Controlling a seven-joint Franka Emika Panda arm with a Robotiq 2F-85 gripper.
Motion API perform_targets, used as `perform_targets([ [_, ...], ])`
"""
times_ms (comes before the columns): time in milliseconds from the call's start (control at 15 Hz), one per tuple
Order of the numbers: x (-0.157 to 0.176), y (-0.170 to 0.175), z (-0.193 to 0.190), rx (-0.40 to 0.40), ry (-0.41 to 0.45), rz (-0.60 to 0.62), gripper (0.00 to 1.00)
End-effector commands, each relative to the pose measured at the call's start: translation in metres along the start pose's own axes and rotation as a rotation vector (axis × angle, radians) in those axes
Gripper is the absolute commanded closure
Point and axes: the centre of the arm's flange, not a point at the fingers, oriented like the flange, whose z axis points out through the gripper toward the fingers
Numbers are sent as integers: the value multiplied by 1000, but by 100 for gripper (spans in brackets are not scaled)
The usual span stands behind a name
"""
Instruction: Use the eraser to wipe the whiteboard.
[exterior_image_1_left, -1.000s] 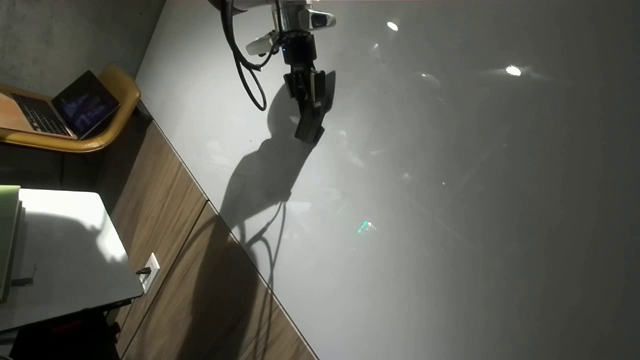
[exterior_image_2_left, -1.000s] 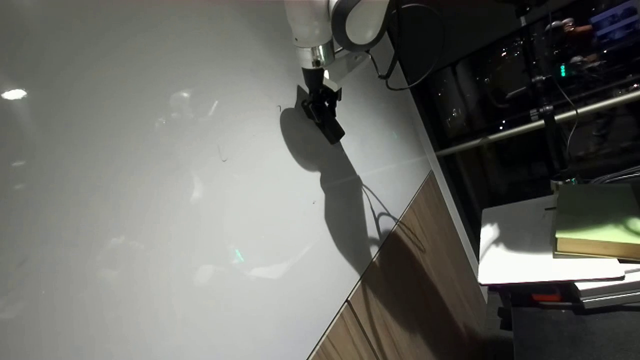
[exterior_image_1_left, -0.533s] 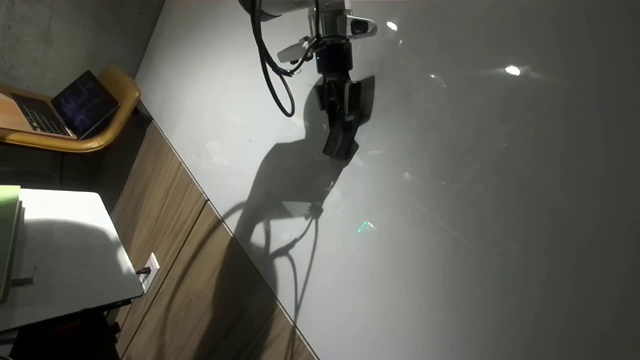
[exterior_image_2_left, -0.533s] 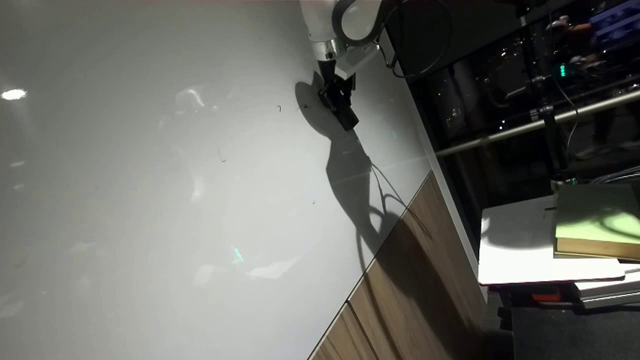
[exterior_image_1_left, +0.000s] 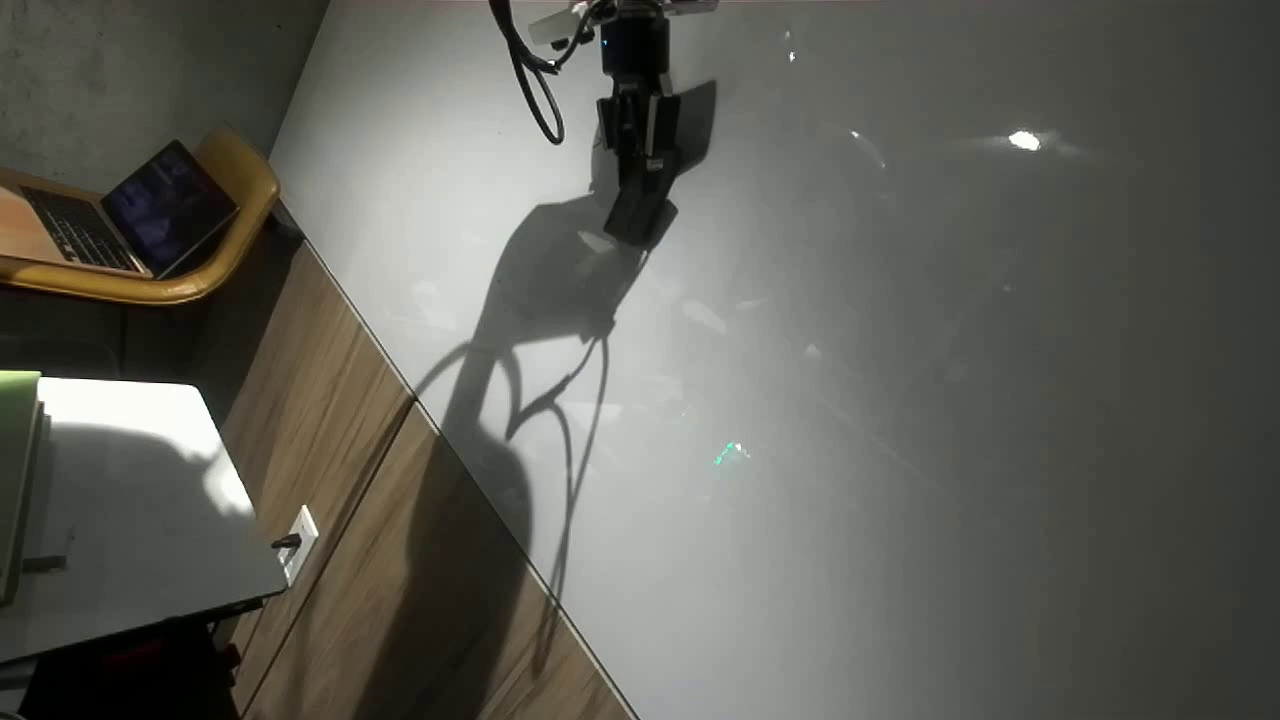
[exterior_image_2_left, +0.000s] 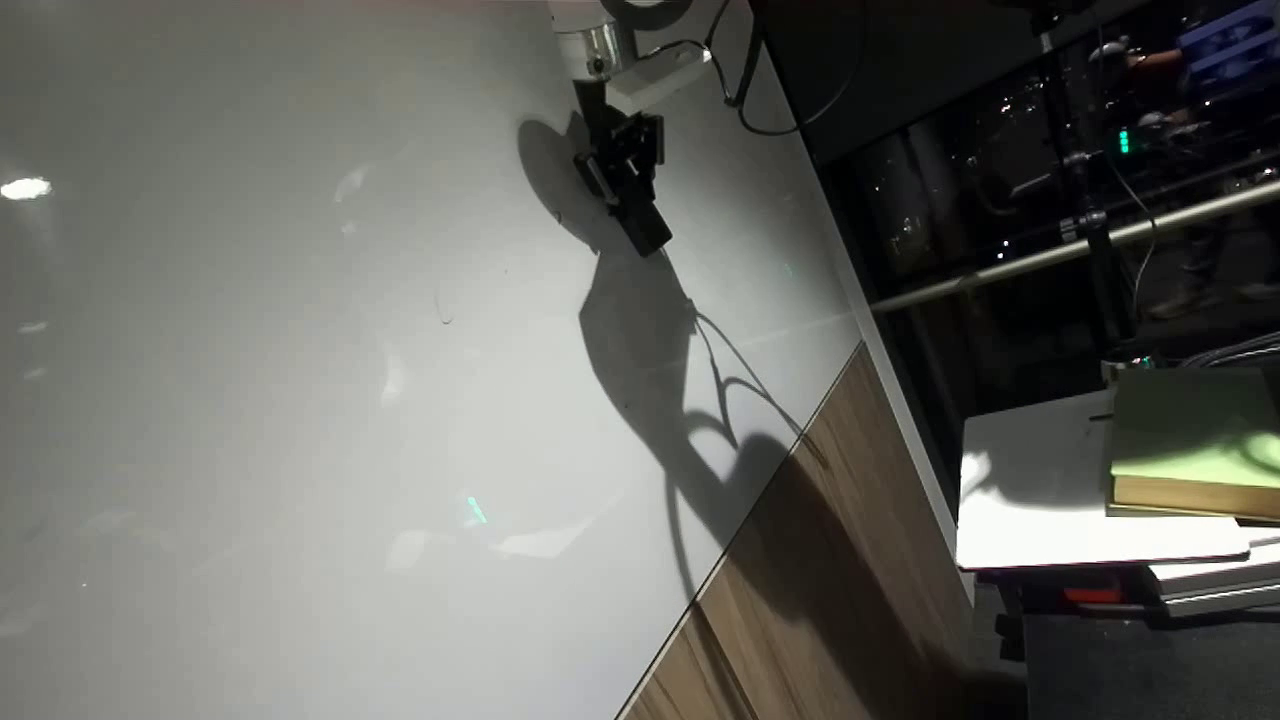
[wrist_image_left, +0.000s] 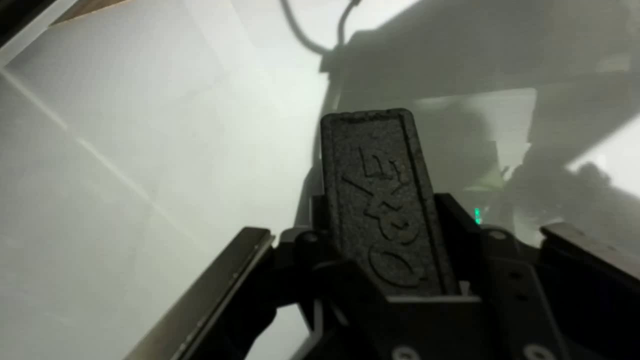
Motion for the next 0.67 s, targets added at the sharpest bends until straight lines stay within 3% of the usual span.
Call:
perform_targets([
  [0, 17, -57, -24, 96, 64, -24, 71],
  [600, 9, -110, -70, 171, 113, -98, 71],
])
